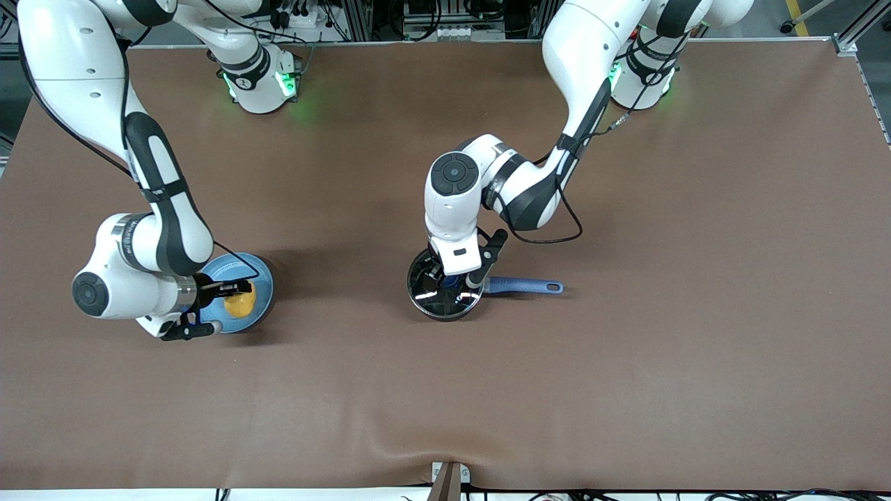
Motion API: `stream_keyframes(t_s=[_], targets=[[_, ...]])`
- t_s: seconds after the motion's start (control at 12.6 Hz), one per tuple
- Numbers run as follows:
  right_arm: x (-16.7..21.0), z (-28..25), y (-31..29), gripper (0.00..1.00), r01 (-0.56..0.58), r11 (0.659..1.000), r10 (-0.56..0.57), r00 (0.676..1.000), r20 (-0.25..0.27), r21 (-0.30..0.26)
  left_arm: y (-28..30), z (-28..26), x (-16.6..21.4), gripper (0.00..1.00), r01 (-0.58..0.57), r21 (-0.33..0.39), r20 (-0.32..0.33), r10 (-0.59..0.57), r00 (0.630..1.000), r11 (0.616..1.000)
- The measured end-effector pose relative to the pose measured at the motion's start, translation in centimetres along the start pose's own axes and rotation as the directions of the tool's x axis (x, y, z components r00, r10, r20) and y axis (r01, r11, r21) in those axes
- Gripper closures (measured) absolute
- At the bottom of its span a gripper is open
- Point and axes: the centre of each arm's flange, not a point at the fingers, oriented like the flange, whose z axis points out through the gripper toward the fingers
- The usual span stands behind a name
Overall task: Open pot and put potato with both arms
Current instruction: 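Grasp the potato with the right gripper while the left gripper grasps the knob, then lift the lid aside with the left gripper while the right gripper carries the potato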
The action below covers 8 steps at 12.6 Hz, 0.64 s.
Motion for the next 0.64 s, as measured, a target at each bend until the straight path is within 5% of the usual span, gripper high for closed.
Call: stream_keyframes(t_s=[0.56, 0.64], targets=[[-0.1, -5.6, -8.4, 0.43, 0.057, 0.998, -0.057, 0.998, -0.018, 0.034, -0.1, 1.1, 0.0, 0.00, 0.000, 0.007, -0.003, 0.000, 1.000, 1.000], [-0.3, -5.9, -10.1, 0.43, 0.047, 0.998, -0.047, 0.999, -0.019, 0.032, -0.1, 1.1, 0.0, 0.06, 0.000, 0.005, -0.002, 0.000, 1.000, 1.000]])
